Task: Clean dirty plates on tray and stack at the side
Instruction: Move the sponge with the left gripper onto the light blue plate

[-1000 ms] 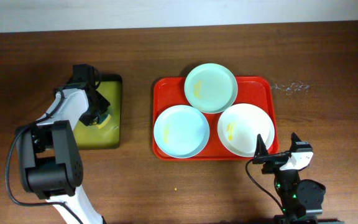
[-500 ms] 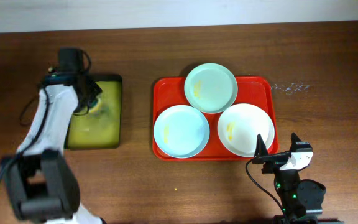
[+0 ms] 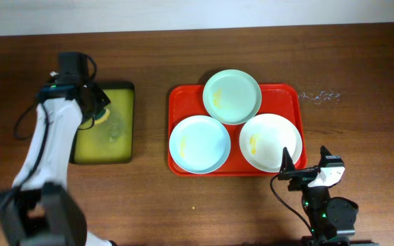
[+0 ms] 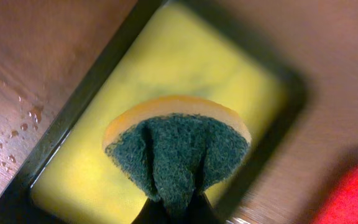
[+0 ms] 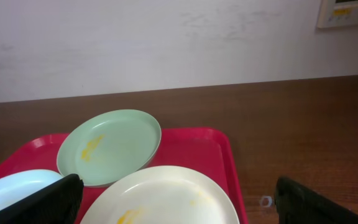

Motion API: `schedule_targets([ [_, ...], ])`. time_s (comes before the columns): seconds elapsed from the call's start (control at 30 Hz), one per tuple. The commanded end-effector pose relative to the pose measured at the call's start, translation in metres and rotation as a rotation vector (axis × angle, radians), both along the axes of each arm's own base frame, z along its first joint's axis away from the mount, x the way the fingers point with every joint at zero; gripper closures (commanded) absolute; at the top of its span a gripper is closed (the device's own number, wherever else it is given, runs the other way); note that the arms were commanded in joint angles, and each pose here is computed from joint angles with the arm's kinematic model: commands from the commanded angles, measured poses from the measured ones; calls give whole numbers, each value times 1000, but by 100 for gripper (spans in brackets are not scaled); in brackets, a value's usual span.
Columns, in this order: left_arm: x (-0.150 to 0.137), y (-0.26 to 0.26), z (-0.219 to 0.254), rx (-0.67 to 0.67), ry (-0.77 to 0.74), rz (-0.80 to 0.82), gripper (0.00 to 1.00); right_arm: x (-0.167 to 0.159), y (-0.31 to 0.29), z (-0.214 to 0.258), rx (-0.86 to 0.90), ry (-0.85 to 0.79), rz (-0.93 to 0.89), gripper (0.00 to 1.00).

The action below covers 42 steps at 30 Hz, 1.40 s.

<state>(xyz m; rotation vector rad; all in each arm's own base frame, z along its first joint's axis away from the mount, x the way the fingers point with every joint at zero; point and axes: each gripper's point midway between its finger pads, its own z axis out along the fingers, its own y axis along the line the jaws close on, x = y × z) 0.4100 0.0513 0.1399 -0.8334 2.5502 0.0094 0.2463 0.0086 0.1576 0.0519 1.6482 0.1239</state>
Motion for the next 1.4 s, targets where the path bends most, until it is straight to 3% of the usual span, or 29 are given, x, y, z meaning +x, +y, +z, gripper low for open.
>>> schedule_targets([
  [0.0,0,-54,47,-166,-115,-261,100,0,1,-2,3,4,2,1],
  [0.07,-18,-131,36,-274,-94,-622,100,0,1,-2,2,4,2,1],
  [0.23,-57,-231,-24,-277,34,-869,100,0,1,-2,3,4,2,1],
  [0.37,-64,-257,-80,-144,135,-841,100,0,1,-2,3,4,2,2],
  [0.47,-60,-288,-109,-103,117,-898,100,0,1,-2,2,4,2,1],
  [0.53,-55,-298,-115,-94,92,-913,100,0,1,-2,2,4,2,1],
  [0.57,-51,-299,-115,-87,75,-911,90,0,1,-2,3,4,2,1],
  [0.7,-51,-300,-114,-88,70,-912,87,0,1,-2,2,4,2,1],
  [0.73,-52,-300,-114,-95,74,-914,87,0,1,-2,2,4,2,1],
  [0.8,-58,-308,-113,-146,84,-936,100,0,1,-2,3,4,2,1],
  [0.9,-61,-307,-114,-195,110,-834,100,0,1,-2,3,4,2,1],
  [1.0,-55,-299,-116,-147,103,-805,100,0,-3,0,-17,-8,-16,1],
  [1.03,-54,-296,-116,-130,104,-792,100,1,-10,10,-30,-47,-60,1],
  [1.13,-56,-294,-117,-126,113,-785,100,-11,54,29,184,-87,319,1],
  [1.2,-56,-294,-117,-126,113,-785,100,-28,72,80,254,-269,464,1],
  [1.27,-57,-294,-118,-128,117,-786,100,-46,69,135,255,-446,475,1],
  [1.33,-57,-294,-118,-129,118,-785,100,-43,56,153,285,-400,387,1],
  [1.37,-57,-294,-118,-133,121,-774,100,-36,45,150,312,-262,291,1],
])
